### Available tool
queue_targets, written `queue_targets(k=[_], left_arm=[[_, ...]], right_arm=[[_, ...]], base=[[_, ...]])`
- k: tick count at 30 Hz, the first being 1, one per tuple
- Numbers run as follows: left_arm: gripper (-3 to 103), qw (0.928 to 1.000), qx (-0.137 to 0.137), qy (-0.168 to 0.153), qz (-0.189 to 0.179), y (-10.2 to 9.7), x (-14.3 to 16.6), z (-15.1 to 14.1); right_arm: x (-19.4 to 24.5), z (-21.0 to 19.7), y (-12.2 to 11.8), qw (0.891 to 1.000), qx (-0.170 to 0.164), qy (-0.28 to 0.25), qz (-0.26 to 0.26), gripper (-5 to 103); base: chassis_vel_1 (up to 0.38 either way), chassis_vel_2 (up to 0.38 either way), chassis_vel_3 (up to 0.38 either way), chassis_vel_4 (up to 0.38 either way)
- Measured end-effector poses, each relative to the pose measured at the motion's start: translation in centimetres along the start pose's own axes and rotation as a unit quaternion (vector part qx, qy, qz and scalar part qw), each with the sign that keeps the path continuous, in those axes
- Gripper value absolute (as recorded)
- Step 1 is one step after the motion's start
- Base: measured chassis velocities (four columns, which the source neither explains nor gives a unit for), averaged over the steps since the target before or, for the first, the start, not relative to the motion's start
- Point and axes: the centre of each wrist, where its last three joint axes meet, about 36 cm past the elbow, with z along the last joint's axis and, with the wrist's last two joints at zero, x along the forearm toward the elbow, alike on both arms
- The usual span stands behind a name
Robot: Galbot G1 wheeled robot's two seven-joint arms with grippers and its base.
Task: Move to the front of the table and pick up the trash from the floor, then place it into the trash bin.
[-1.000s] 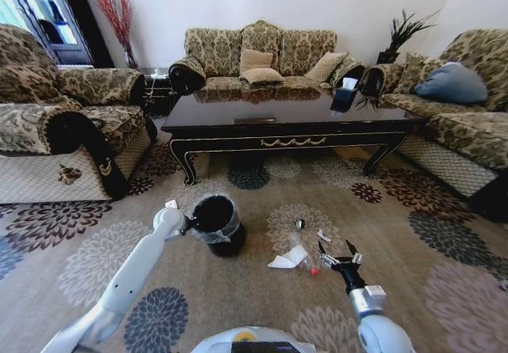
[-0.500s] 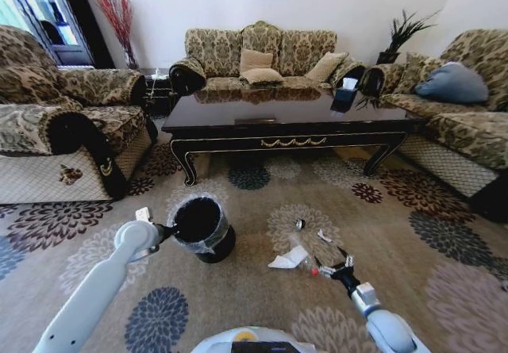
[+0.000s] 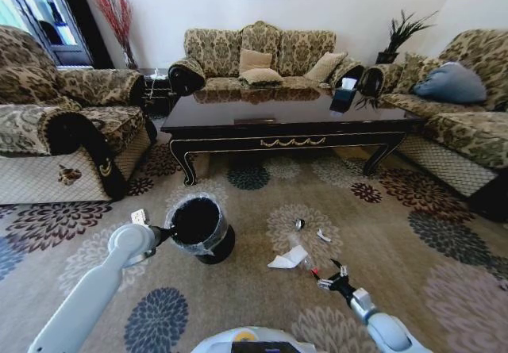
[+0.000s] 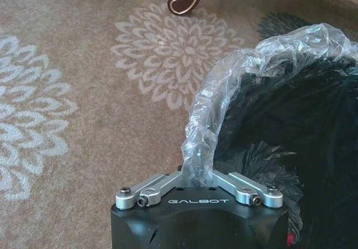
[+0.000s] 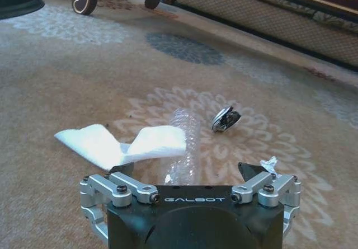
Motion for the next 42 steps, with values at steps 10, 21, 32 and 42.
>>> queue_targets(k=[10, 21, 32, 42], left_arm=[[0, 1.0000, -0.003, -0.001, -0.003, -0.2, 0.0, -0.1], [0, 1.0000, -0.005, 0.001, -0.006, -0.2, -0.2, -0.1], [0, 0.9999, -0.004, 0.002, -0.014, -0.1, -0.6, -0.2], [0, 0.9999, 0.001, 0.000, -0.016, 0.2, -0.5, -0.5]], right_arm=[[-1.6, 1.8, 1.0, 1.000, -0.012, 0.012, 0.001, 100], [-2.4, 3.8, 1.1, 0.999, -0.015, 0.033, 0.007, 100], [-3.9, 4.3, 1.2, 0.999, -0.016, 0.042, 0.011, 80], [-4.7, 4.9, 1.1, 0.998, -0.010, 0.054, 0.013, 43]], base=[[0.000, 0.000, 0.000, 0.000], [0.000, 0.000, 0.000, 0.000], [0.000, 0.000, 0.000, 0.000], [0.000, 0.000, 0.000, 0.000]])
